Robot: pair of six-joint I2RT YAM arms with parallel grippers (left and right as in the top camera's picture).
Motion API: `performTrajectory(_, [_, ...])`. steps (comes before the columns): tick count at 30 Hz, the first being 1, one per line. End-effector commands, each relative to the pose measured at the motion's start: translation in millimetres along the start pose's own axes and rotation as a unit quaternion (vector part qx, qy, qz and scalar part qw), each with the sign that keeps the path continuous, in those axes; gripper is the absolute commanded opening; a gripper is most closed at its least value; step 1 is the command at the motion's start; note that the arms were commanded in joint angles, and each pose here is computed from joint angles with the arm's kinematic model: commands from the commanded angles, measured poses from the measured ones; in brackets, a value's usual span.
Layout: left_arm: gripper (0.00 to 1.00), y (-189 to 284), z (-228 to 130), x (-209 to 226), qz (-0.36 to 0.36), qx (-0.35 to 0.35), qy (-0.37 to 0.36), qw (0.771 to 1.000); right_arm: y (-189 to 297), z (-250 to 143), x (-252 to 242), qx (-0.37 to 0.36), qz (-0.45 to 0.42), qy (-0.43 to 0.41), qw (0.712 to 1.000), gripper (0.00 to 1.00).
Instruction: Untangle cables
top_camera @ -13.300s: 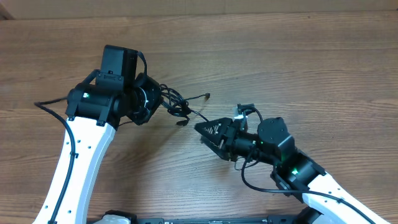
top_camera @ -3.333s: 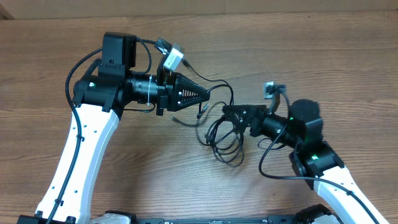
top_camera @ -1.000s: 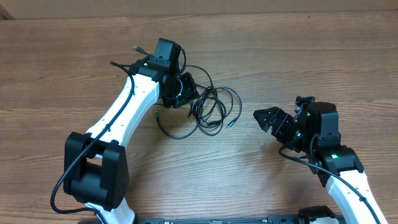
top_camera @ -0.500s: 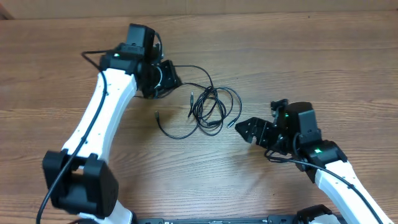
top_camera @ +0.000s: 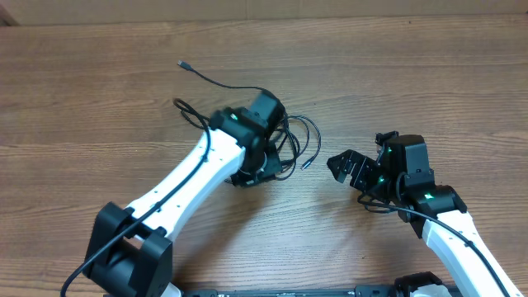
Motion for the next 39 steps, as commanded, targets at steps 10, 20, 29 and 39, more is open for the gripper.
performTrajectory(10, [0.40,-60.6,21.2,6.0,-0.024,-0.108,0.021,0.994,4.2,-0.6,-3.4,0.008,-0.016,-0.009,1.000,1.00])
performTrajectory(20, [0.25,-82.9,19.1,8.3,-0.015,-0.084,0.099,0.991,4.2,-0.5,-3.3,0.007,-0.015,-0.007,1.000,1.00])
performTrajectory(29, [0.33,-103.8,20.1,9.7,-0.007,-0.070,0.152,0.986,4.3,-2.1,-4.2,0.011,-0.018,-0.009,1.000,1.00])
performTrajectory(39, [0.30,-102.8,10.4,-13.8,-0.068,-0.015,0.169,0.983,4.6,-6.9,-7.3,0.022,-0.025,-0.013,0.999,1.00])
Point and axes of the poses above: each gripper's point midway between its finger pads, its own y axis back along the fingers, its own x axis along the line the jaws close on, z = x × y, the point moved 3 cm from there along y, back along the fingers, and after that the axes turned 4 degrees about y, right-handed, at the moved point
